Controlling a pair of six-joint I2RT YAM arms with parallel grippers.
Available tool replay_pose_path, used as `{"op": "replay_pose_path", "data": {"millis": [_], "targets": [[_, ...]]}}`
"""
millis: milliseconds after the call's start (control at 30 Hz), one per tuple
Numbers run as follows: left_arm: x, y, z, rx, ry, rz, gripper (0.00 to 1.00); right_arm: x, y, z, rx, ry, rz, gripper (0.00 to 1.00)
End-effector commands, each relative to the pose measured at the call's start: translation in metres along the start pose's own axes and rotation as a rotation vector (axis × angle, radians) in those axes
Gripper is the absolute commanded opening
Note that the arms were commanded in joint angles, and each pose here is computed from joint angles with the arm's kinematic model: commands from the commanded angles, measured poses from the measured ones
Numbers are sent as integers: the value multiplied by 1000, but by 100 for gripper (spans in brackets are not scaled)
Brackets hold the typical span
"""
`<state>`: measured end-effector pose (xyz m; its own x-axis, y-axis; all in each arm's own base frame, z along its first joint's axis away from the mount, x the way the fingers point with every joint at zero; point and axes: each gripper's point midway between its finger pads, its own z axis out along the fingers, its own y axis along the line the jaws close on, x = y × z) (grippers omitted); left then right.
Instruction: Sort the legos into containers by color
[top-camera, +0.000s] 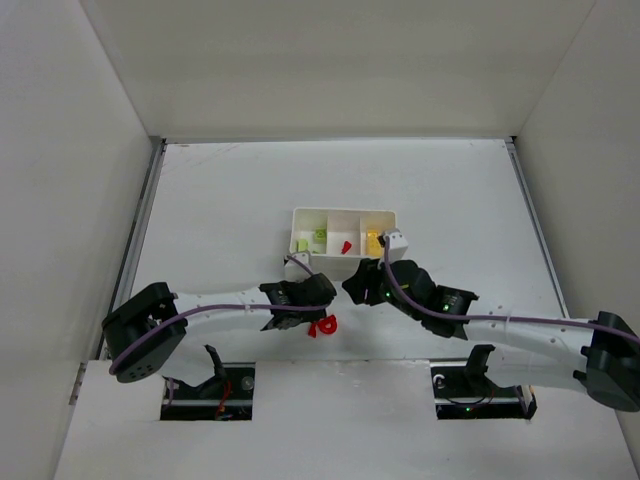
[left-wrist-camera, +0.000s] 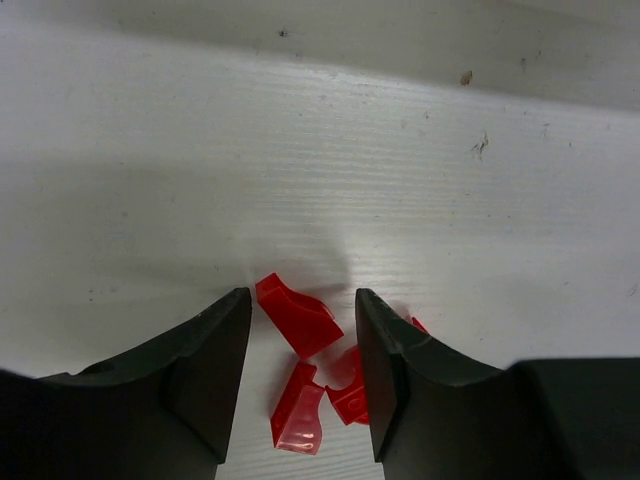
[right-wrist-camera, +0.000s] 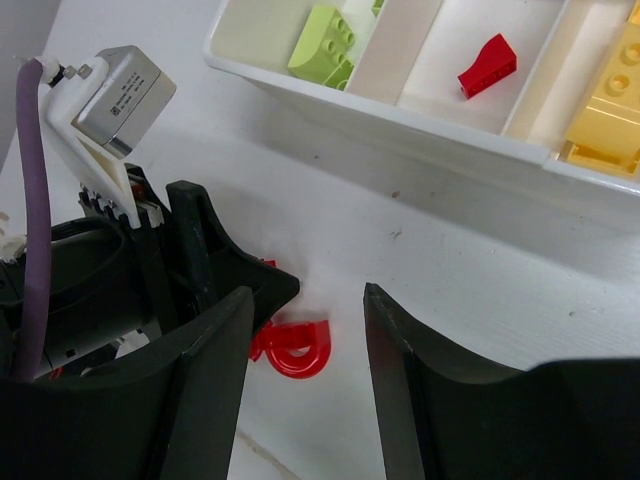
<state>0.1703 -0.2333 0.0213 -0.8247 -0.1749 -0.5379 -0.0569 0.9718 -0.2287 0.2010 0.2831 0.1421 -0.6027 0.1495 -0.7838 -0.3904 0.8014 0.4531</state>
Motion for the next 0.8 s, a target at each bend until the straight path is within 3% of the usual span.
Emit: {"op": "replay_pose_path", "data": {"millis": [0, 300, 433, 767], "targets": [[-7, 23, 6, -116, -85, -196, 41, -16, 14, -5, -53, -56, 28, 54], [-5, 24, 5, -120, -82, -172, 23, -24, 5, -14, -48, -86, 40, 54], [-13, 22, 0, -103, -99, -163, 20, -31, -3, -19, -35, -106, 48, 55], [-110, -4, -77, 80, -329, -192, 19, -24, -23, -19, 6, -93, 57, 55]]}}
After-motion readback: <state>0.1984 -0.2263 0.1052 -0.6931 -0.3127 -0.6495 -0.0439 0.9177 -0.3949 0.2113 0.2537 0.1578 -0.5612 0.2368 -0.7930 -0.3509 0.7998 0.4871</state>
